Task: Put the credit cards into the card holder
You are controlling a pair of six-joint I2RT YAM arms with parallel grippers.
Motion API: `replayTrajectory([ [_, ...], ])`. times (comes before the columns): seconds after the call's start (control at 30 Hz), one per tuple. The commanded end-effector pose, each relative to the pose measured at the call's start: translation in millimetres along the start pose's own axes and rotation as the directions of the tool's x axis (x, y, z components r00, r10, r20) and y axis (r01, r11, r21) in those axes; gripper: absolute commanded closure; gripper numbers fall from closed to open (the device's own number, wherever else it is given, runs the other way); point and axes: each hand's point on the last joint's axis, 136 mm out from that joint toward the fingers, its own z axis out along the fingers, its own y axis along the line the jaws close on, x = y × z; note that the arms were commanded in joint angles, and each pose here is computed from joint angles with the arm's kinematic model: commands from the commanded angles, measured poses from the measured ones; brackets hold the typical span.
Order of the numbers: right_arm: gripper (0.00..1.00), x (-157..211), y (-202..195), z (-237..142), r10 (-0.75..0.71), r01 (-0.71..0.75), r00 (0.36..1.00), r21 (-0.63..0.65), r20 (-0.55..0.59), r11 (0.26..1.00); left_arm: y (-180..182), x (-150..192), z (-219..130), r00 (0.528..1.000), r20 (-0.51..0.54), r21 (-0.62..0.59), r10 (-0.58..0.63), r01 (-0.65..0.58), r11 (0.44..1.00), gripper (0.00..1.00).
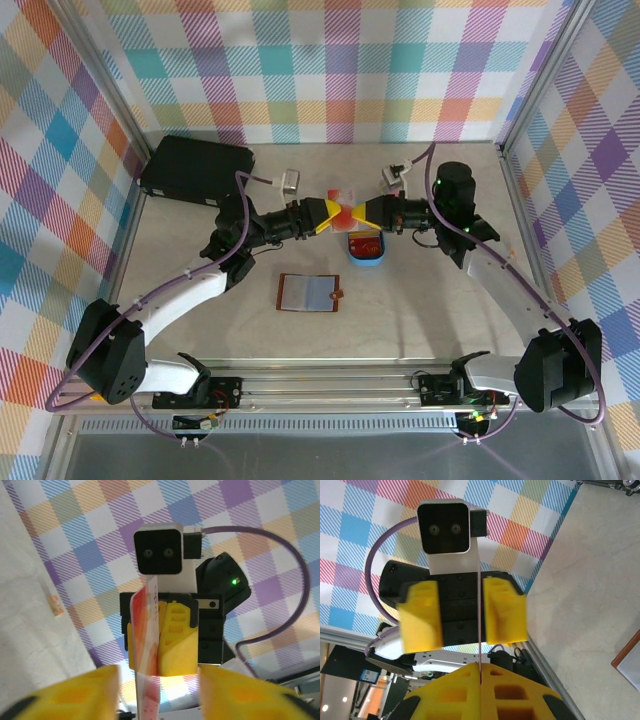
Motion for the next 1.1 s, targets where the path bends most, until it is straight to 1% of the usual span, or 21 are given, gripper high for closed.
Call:
replayTrajectory([
  [0.0, 1.00, 7, 8, -1, -0.118, 0.118, 0.992, -0.003, -0.049, 0.993, -18, 6, -5, 0.995, -0.048, -0.009, 0.086, -0.086, 0.996, 0.38],
  [0.03, 1.00, 10, 7, -2, -0.144, 0.145, 0.988, 0.002, -0.058, 0.989, -16, 6, -9, 0.994, -0.053, -0.033, 0.097, -0.099, 0.994, 0.35],
  [0.13, 1.00, 17, 3, -3, -0.181, 0.183, 0.979, 0.009, -0.088, 0.983, -11, 4, -22, 0.991, -0.056, -0.085, 0.121, -0.126, 0.988, 0.31],
  [0.3, 1.00, 24, -2, -2, -0.214, 0.216, 0.969, 0.001, -0.126, 0.976, -5, -2, -40, 0.988, -0.057, -0.130, 0.145, -0.152, 0.980, 0.31],
  [0.43, 1.00, 30, -2, -4, -0.269, 0.270, 0.953, -0.014, -0.137, 0.963, -2, -2, -47, 0.983, -0.076, -0.134, 0.164, -0.173, 0.976, 0.34],
  [0.67, 1.00, 37, -3, -6, -0.313, 0.314, 0.936, -0.016, -0.159, 0.949, 0, 5, -47, 0.970, -0.141, -0.127, 0.199, -0.217, 0.968, 0.39],
  [0.9, 1.00, 39, -4, -5, -0.314, 0.314, 0.935, -0.024, -0.166, 0.949, -6, 5, -43, 0.971, -0.145, -0.068, 0.191, -0.202, 0.977, 0.44],
  [1.07, 1.00, 41, -3, -5, -0.313, 0.311, 0.934, -0.037, -0.170, 0.950, -1, 5, -40, 0.975, -0.135, -0.059, 0.174, -0.183, 0.981, 0.48],
])
